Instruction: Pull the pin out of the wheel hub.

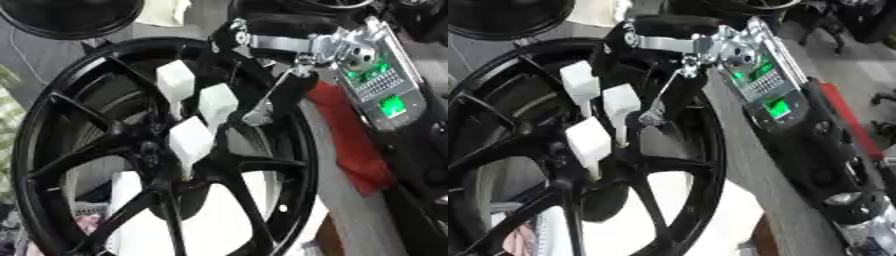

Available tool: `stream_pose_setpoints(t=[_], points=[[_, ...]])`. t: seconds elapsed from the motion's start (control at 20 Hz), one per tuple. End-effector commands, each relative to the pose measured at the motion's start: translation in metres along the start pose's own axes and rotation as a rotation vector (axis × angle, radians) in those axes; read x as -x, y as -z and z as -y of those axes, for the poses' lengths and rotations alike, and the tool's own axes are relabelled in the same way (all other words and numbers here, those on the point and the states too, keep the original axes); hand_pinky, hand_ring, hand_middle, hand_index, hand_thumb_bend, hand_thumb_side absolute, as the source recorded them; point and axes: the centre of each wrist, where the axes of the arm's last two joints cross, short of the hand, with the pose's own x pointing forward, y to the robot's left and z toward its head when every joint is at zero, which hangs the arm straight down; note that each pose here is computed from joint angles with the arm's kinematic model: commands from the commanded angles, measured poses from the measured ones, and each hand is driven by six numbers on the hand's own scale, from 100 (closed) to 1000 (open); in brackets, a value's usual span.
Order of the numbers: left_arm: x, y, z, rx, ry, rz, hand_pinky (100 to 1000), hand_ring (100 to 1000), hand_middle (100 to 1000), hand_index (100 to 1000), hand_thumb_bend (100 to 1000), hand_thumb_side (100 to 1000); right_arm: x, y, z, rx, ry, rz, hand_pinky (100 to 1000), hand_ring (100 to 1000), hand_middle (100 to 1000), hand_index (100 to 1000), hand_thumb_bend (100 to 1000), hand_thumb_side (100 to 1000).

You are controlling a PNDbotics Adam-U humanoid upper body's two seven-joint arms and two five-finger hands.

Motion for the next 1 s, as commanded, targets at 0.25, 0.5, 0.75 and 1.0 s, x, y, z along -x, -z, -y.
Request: stream_pose_setpoints(t=[0.25, 0.5, 0.75, 1.0], points=[[-0.008, 0.004, 0.001, 0.008, 0.004, 0.033, 778, 617, 534, 689, 100, 754, 0.003, 0.000, 0.000, -0.003, -0.022, -0.031, 826, 795, 674, 768, 465, 100], [-0.009, 0.004, 0.001, 0.011, 0.003, 0.035, 779, 616, 534, 689, 100, 754, 0.005, 0.002, -0.003, -0.009, -0.025, -0.031, 823, 793, 666, 763, 457, 100], [-0.008, 0.004, 0.002, 0.010, 0.003, 0.033, 780, 616, 534, 689, 100, 756, 0.010, 0.004, -0.007, -0.015, -0.023, -0.052, 820, 791, 661, 757, 450, 100], [-0.008, 0.004, 0.002, 0.011, 0.002, 0.032, 780, 615, 534, 689, 100, 758, 0.011, 0.005, -0.009, -0.021, -0.022, -0.053, 815, 787, 612, 736, 442, 100]])
